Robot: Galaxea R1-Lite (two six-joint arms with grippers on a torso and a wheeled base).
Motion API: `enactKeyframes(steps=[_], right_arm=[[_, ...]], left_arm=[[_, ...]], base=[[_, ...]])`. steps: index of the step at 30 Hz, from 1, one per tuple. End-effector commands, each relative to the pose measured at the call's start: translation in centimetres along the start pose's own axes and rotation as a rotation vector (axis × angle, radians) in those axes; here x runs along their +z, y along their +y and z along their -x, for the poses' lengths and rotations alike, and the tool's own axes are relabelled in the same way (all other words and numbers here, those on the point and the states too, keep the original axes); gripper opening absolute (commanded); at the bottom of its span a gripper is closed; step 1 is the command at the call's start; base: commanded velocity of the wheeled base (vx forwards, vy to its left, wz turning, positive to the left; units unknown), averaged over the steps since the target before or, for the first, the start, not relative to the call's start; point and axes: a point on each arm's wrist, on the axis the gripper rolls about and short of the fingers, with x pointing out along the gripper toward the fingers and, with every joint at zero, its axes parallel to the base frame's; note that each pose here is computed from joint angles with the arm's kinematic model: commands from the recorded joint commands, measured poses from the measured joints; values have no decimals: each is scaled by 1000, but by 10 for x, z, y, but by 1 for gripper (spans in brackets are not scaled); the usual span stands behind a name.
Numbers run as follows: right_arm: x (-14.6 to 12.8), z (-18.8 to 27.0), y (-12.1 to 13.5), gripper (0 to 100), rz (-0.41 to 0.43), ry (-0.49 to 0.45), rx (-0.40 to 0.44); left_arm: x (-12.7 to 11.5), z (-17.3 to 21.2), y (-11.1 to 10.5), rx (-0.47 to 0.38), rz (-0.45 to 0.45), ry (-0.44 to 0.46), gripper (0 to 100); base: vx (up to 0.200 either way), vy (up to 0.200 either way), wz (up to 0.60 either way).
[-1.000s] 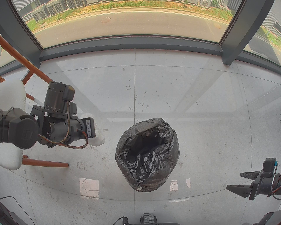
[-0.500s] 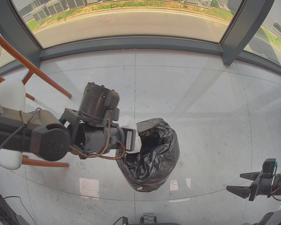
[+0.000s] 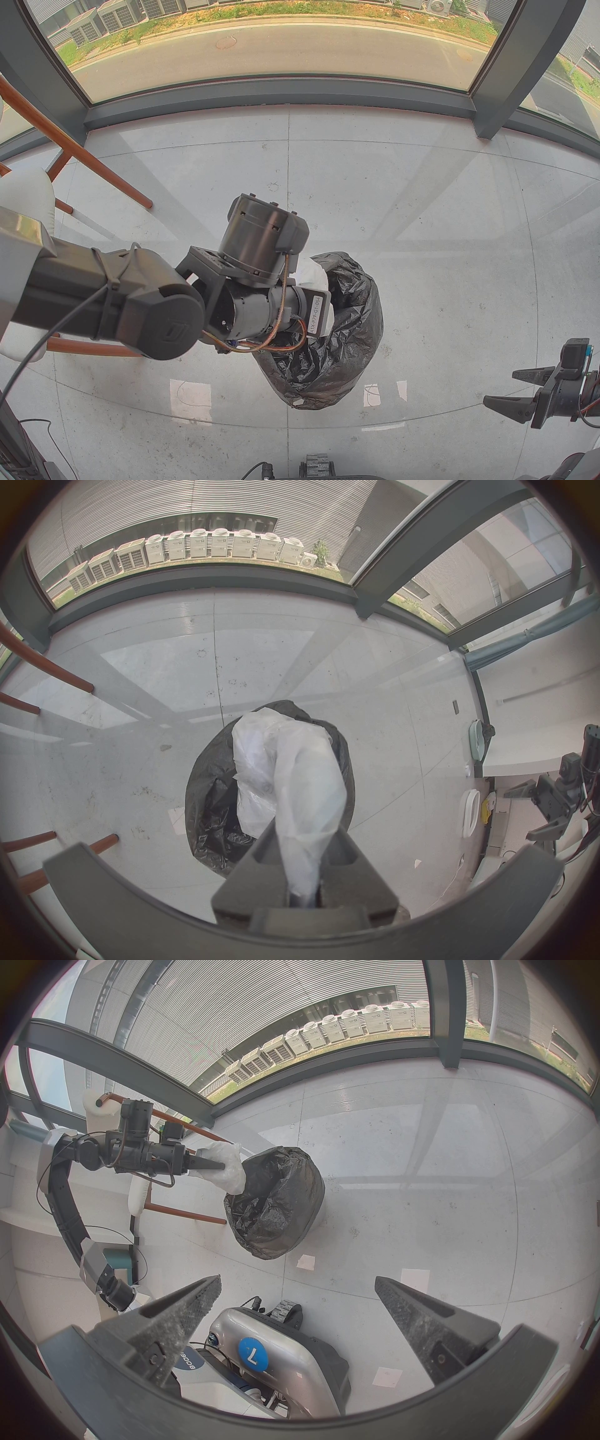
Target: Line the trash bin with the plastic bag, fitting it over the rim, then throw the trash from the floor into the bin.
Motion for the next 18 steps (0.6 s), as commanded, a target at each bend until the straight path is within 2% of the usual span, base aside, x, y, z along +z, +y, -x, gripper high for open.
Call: enactKeyframes(steps=[1, 8, 12, 18], right_arm=[[-1, 0, 0, 100, -3, 2, -2], [-6, 1, -1, 100, -7, 10, -7], [-7, 3, -2, 100, -14, -1, -15], [-14, 12, -6, 100, -36, -46, -59]], left_arm=[[-3, -2, -1, 1, 1, 12, 100], [4, 18, 0, -12, 11, -34, 100], [-2, 38, 7, -7, 18, -39, 100], [-11, 75, 22, 7, 90, -66, 100]], base=[[0, 0, 0], [0, 0, 0], [0, 0, 0], [0, 0, 0]])
